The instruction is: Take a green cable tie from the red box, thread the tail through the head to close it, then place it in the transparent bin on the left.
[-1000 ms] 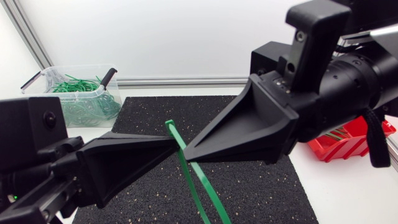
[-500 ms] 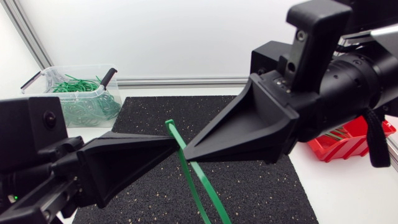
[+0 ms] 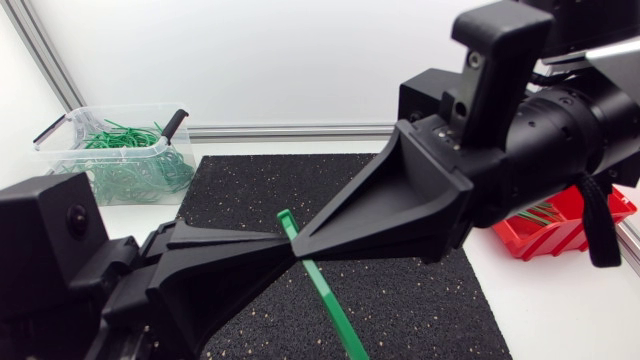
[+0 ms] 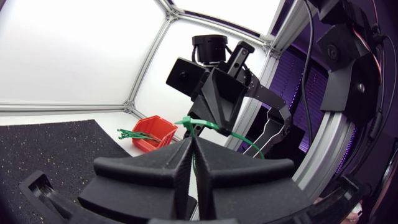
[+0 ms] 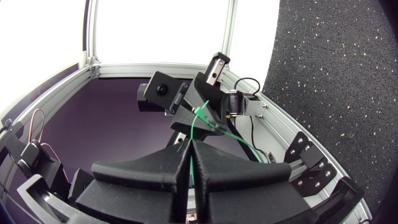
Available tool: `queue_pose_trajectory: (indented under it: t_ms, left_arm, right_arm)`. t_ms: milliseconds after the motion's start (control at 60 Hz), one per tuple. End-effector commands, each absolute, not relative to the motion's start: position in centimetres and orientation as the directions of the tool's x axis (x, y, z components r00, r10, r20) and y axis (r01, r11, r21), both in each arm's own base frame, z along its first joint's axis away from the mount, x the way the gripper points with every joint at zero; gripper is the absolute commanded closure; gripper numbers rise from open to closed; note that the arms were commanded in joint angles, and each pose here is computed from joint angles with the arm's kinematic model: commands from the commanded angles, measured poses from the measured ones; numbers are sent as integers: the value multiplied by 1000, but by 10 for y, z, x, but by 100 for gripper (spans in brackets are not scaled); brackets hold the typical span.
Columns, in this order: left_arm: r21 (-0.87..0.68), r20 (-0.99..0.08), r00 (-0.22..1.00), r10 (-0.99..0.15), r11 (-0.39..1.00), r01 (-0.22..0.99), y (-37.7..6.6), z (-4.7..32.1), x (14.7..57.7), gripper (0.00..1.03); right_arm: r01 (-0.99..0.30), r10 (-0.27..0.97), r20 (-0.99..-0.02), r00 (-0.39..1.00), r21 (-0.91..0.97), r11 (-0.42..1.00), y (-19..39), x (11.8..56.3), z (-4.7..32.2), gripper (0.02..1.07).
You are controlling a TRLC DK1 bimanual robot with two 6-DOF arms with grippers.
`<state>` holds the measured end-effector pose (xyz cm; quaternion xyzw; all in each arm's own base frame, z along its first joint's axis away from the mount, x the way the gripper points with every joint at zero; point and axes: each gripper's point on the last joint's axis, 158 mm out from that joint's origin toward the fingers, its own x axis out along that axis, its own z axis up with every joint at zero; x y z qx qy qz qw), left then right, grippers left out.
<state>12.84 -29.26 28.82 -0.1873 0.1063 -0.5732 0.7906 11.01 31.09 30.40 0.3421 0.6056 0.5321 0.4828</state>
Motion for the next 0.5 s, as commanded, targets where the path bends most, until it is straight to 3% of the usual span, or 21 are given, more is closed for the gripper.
queue_pose_trajectory:
  t_ms: [0, 483]
  left_arm:
    - [-313, 76, 311, -947, 273, 910, -294, 301, 124, 99]
    - [109, 26, 367, -930, 367, 924, -302, 297, 129, 99]
  right_arm:
    - [-45, 927, -239, -288, 971, 236, 314, 120, 296, 101]
    - [-36, 933, -245, -263, 969, 244, 315, 133, 297, 101]
